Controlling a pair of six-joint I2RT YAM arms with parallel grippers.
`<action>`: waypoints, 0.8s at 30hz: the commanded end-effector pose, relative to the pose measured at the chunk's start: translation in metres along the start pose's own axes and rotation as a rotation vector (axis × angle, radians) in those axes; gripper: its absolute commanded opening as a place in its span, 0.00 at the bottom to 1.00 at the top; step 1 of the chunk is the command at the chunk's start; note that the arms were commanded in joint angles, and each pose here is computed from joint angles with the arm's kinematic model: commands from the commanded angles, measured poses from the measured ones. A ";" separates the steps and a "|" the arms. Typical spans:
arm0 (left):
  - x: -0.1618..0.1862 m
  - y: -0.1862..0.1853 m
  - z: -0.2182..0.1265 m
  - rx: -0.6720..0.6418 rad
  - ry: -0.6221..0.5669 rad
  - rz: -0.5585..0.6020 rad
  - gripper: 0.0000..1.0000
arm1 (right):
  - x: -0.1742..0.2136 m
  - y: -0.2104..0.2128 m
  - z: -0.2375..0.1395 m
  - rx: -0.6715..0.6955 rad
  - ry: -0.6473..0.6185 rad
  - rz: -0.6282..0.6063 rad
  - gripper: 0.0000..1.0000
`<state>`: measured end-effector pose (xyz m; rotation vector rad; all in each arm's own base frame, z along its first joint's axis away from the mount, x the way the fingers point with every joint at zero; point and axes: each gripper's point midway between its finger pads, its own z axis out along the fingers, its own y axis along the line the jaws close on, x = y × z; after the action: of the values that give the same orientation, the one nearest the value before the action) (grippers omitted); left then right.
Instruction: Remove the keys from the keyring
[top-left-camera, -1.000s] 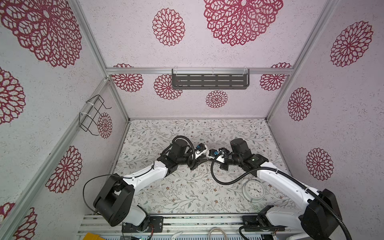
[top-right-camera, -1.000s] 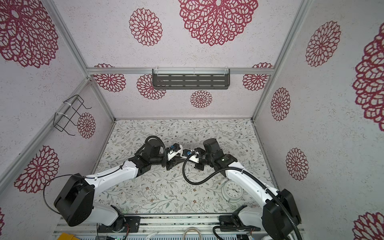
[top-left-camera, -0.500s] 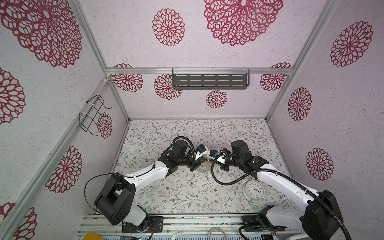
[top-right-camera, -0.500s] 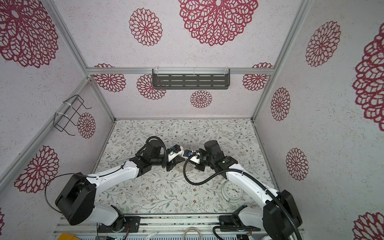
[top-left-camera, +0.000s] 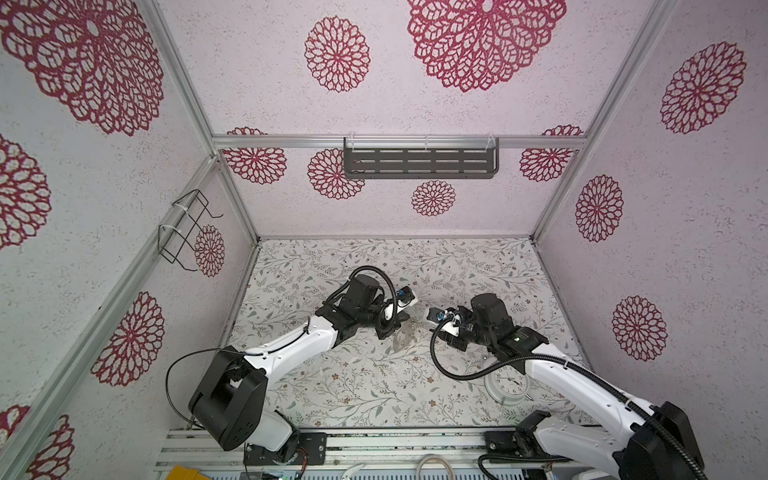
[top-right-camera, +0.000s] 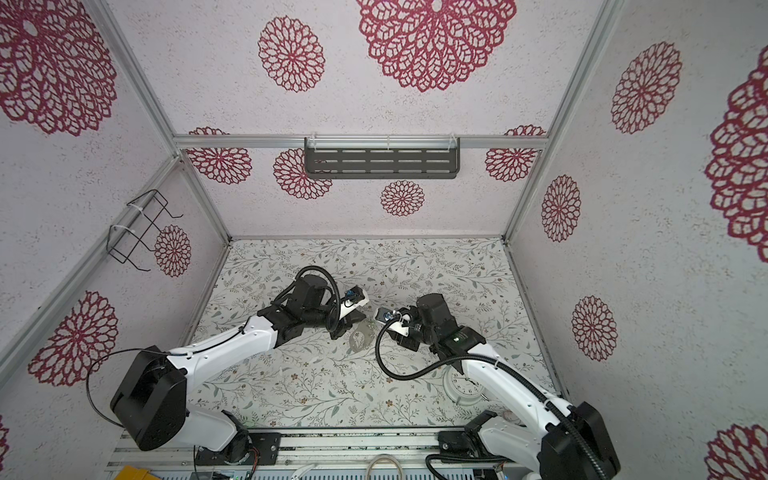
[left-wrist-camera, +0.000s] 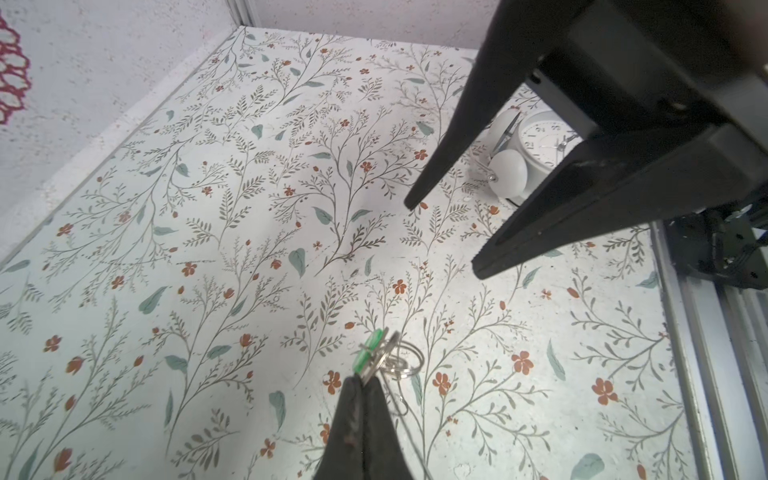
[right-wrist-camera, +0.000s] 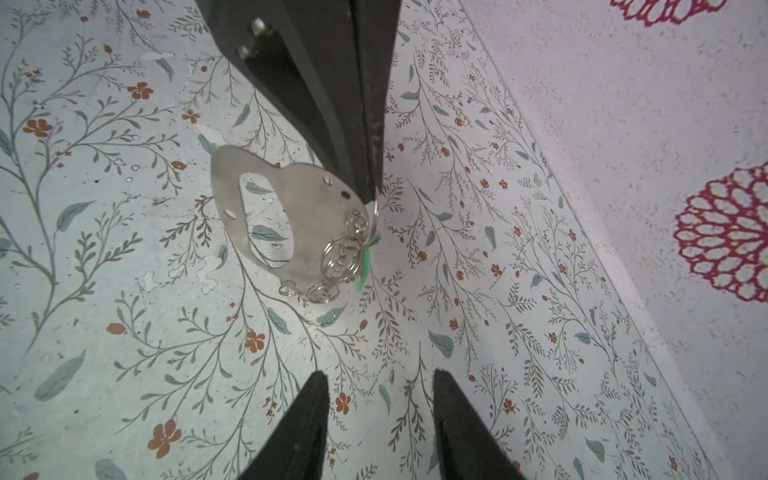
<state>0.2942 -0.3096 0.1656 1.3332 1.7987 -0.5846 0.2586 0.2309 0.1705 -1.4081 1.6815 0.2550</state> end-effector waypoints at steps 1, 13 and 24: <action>0.005 0.004 -0.013 -0.052 0.065 0.039 0.00 | -0.009 -0.007 -0.002 0.032 -0.048 0.038 0.43; 0.008 0.016 -0.019 -0.163 0.111 0.070 0.00 | -0.042 0.007 0.015 -0.074 -0.289 0.171 0.31; 0.004 0.003 -0.015 -0.107 0.066 0.072 0.00 | -0.054 0.012 0.023 -0.091 -0.422 0.223 0.23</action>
<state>0.2954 -0.2876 0.1589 1.3485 1.8679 -0.3711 0.2558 0.2778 0.1694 -1.1817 1.5750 0.6576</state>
